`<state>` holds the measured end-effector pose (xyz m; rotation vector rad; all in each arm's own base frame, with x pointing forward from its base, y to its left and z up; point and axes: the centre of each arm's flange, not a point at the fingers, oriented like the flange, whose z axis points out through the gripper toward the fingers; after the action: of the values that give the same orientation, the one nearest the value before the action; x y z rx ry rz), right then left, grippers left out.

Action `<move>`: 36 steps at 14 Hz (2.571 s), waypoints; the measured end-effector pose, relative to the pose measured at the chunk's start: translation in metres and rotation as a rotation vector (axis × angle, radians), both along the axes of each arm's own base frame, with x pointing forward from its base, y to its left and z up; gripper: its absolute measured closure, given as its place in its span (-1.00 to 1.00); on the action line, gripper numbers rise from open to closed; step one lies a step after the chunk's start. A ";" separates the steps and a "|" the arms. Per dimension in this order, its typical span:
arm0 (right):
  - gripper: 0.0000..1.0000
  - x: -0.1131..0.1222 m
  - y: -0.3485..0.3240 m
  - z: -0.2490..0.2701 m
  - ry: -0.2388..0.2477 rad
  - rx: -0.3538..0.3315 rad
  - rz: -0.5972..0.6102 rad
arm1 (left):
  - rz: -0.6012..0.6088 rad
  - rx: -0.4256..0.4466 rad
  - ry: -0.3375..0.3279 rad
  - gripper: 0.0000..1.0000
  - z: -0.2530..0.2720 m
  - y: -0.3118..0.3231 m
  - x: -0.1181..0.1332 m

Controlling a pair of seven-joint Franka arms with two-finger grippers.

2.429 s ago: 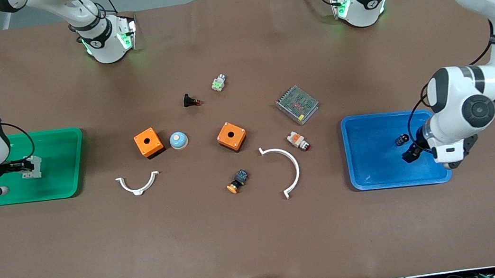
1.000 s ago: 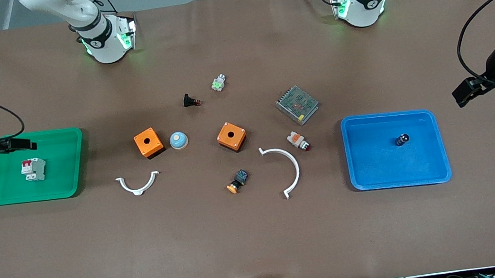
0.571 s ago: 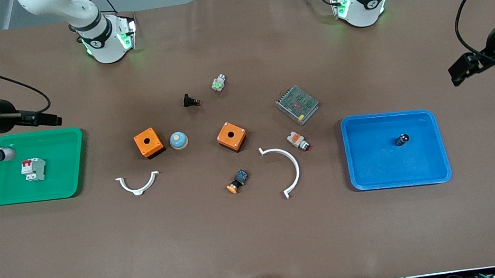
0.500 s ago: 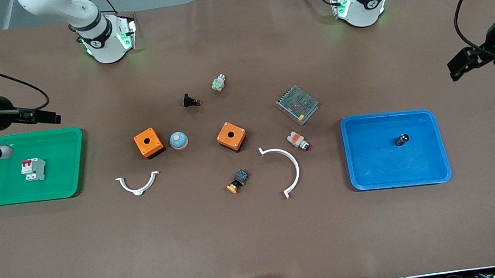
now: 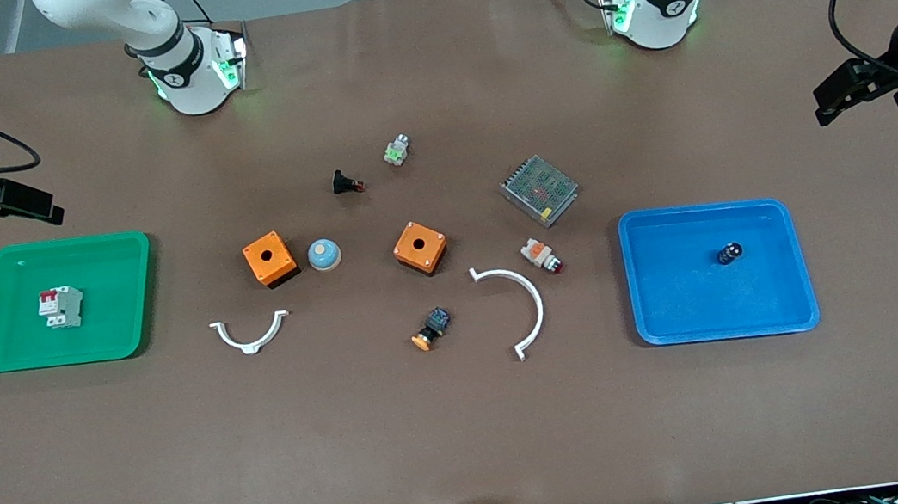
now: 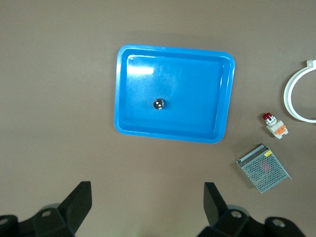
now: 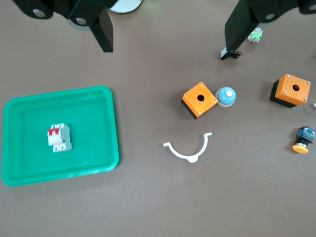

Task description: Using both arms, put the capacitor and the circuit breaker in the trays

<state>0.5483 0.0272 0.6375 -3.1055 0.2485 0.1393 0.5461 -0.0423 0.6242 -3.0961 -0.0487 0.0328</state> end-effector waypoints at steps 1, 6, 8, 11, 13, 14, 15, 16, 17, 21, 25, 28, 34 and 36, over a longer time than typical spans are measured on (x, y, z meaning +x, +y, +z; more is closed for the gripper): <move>-1.00 0.001 0.009 0.007 -0.027 -0.015 0.018 | -0.007 0.000 0.002 -1.00 -0.001 -0.004 0.000; -1.00 0.009 0.011 0.015 -0.094 -0.037 0.066 | -0.011 0.001 0.007 -1.00 -0.004 -0.007 0.000; -1.00 0.011 0.008 0.015 -0.107 -0.038 0.077 | -0.008 0.001 0.008 -1.00 -0.004 -0.005 0.000; -1.00 0.013 0.003 0.013 -0.105 -0.035 0.073 | -0.007 0.000 0.008 -1.00 -0.004 -0.004 0.000; -1.00 0.015 0.002 0.009 -0.098 -0.027 0.077 | -0.009 -0.017 0.009 -1.00 -0.004 -0.007 0.000; -1.00 0.016 0.001 0.007 -0.095 -0.022 0.078 | -0.010 -0.023 0.010 -1.00 -0.004 -0.008 0.000; -1.00 0.016 0.001 0.007 -0.093 -0.018 0.080 | -0.010 -0.026 0.009 -1.00 -0.003 -0.008 0.000; -1.00 0.016 0.002 0.007 -0.094 -0.015 0.084 | -0.010 -0.026 0.008 -1.00 -0.003 -0.009 -0.001; -1.00 0.016 0.003 0.007 -0.094 -0.014 0.086 | -0.010 -0.026 0.008 -1.00 -0.003 -0.009 -0.001; -1.00 0.016 0.011 0.007 -0.094 -0.012 0.100 | -0.026 -0.020 0.027 -1.00 -0.004 -0.017 -0.004; -1.00 0.018 0.014 0.011 -0.122 -0.011 0.105 | -0.060 0.030 -0.003 -1.00 0.009 -0.030 -0.005; -1.00 0.023 0.013 0.015 -0.172 -0.010 0.102 | -0.063 0.035 -0.007 -1.00 0.014 -0.031 -0.006; -1.00 0.024 -0.023 0.015 -0.167 -0.016 0.039 | -0.056 0.015 -0.001 -1.00 0.014 -0.030 -0.007; -1.00 0.024 -0.023 0.015 -0.166 -0.016 0.040 | -0.053 0.000 0.001 -1.00 0.014 -0.029 -0.007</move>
<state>0.5726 0.0044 0.6525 -3.1149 0.1845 -0.1203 0.5395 -0.0716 0.6380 -3.0953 0.0331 0.0326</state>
